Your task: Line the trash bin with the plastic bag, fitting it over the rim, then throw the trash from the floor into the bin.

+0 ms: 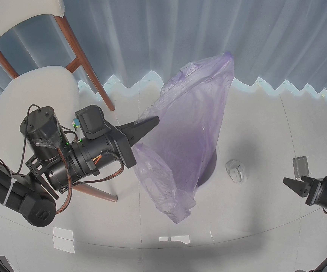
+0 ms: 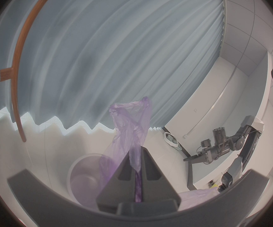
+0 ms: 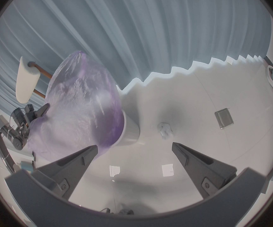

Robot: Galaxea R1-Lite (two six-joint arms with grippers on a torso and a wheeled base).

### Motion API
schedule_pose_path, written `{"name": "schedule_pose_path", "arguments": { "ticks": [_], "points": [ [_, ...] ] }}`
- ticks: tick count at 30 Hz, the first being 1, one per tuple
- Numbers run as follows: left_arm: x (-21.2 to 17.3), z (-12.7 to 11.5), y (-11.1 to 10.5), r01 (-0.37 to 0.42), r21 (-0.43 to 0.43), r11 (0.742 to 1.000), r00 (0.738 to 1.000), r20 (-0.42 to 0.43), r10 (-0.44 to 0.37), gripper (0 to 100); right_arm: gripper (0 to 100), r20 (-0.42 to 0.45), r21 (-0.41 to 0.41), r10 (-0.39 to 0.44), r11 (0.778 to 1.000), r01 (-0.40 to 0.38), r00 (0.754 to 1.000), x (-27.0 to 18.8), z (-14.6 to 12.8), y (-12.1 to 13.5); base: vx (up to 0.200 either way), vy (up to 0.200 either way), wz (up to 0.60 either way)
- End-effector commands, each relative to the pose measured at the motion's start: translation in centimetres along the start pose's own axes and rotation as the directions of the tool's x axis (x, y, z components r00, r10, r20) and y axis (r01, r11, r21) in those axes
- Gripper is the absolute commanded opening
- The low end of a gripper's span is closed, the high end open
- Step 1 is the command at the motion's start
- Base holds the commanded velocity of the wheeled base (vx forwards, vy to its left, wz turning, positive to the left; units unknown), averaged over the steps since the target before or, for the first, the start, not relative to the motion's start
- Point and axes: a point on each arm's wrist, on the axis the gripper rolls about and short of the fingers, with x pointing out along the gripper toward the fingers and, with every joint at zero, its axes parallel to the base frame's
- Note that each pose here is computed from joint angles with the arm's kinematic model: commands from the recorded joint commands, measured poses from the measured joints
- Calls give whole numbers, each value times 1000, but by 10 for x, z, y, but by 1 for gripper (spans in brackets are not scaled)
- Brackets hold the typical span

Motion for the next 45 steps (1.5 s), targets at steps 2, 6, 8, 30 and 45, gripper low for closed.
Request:
{"name": "schedule_pose_path", "arguments": {
  "ticks": [2, 6, 8, 30, 45],
  "points": [
    [-4, 5, 2, -13, 7, 1000, 1000, 12, 13, 0, 100, -50, 59, -3, 998, 6, 999, 68, 6, -5, 0, 0, 0],
    [-4, 4, 1, -10, 7, 1000, 1000, 10, 10, 0, 100, -9, 83, 7, 997, -6, 1000, 100, 13, -7, 0, 0, 0],
    [-4, 4, 1, -10, 5, 1000, 1000, 10, 10, 0, 100, 23, 83, 13, 996, -15, 1000, 111, 17, -8, 0, 0, 0],
    [-3, -1, 0, -5, 48, 999, 1000, -5, 5, 0, 100, 266, 98, -32, 995, 5, 964, 212, 84, -32, 0, 0, 0],
    [1, -11, -16, 35, 33, 999, 999, -37, -34, 0, 0, 348, 28, 126, 989, -144, 929, 259, 103, 2, 0, 0, 0]
  ]
}}
